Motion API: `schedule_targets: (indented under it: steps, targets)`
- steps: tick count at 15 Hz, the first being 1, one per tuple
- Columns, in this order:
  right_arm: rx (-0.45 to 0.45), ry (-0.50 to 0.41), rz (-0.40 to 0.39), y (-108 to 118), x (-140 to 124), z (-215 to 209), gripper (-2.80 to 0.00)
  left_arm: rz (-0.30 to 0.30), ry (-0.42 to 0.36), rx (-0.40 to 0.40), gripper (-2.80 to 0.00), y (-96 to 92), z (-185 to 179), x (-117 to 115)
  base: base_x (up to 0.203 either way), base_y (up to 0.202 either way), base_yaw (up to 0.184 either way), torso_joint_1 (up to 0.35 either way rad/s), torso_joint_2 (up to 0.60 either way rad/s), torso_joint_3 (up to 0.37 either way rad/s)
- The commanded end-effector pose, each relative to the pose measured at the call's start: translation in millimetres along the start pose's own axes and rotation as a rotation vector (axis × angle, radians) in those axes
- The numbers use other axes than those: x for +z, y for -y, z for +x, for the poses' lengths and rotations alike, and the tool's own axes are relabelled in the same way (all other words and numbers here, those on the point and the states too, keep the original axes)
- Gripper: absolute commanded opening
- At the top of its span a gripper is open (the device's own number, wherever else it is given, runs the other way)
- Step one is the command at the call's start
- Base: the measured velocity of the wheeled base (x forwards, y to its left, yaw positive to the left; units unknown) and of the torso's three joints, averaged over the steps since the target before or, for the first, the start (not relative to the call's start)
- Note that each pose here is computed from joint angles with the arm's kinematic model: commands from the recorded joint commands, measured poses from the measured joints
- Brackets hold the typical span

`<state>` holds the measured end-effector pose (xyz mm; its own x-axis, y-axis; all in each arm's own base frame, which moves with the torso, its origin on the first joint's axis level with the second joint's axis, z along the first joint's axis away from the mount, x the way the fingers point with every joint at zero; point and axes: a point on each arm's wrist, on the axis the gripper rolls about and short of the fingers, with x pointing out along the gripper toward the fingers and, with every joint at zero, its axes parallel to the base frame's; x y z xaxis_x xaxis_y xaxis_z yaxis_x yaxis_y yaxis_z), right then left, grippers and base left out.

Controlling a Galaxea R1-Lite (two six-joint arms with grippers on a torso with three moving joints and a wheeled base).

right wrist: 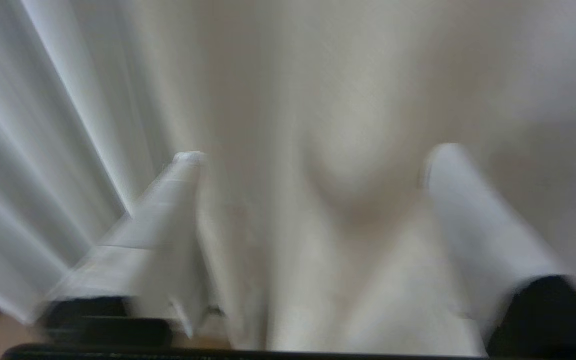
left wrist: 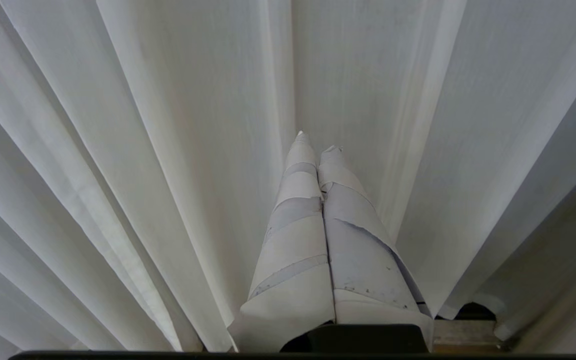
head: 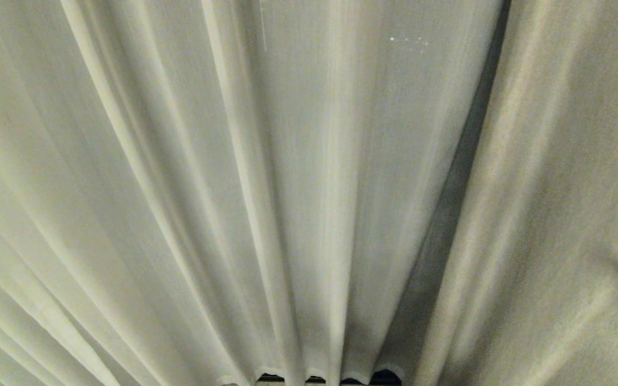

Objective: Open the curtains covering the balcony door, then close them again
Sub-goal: Close the outer curtains on both sides

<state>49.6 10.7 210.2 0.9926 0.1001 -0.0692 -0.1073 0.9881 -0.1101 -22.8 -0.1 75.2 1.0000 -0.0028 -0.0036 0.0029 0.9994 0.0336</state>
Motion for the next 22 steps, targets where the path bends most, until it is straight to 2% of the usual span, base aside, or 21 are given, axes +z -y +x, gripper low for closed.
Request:
schedule_targets:
  steps: [1,8,10,16,22]
  targets:
    - [-0.011,0.053,0.011,4,-8,-23,-2.80,0.000,0.001,0.000,-2.80,0.0,0,0,0.000,0.000,0.000,0.000,0.00,0.000]
    - [-0.012,0.094,0.021,6,-29,-42,-2.80,0.000,0.001,0.001,-2.80,0.0,0,0,0.000,0.000,0.000,0.000,0.00,0.000]
    - [-0.016,0.108,0.021,6,-47,-53,-2.80,0.002,0.001,0.001,-2.80,0.0,0,0,0.000,0.000,0.000,0.000,0.00,0.000]
    - [-0.186,-0.084,-0.003,-3,-115,-42,-2.80,0.000,0.001,0.001,-2.80,0.0,0,0,0.000,0.000,0.000,0.000,0.00,0.000]
    - [-0.111,0.057,-0.007,-12,-137,-63,-2.80,0.000,0.001,0.001,-2.80,0.0,0,0,0.000,0.000,0.000,0.000,0.00,0.000]
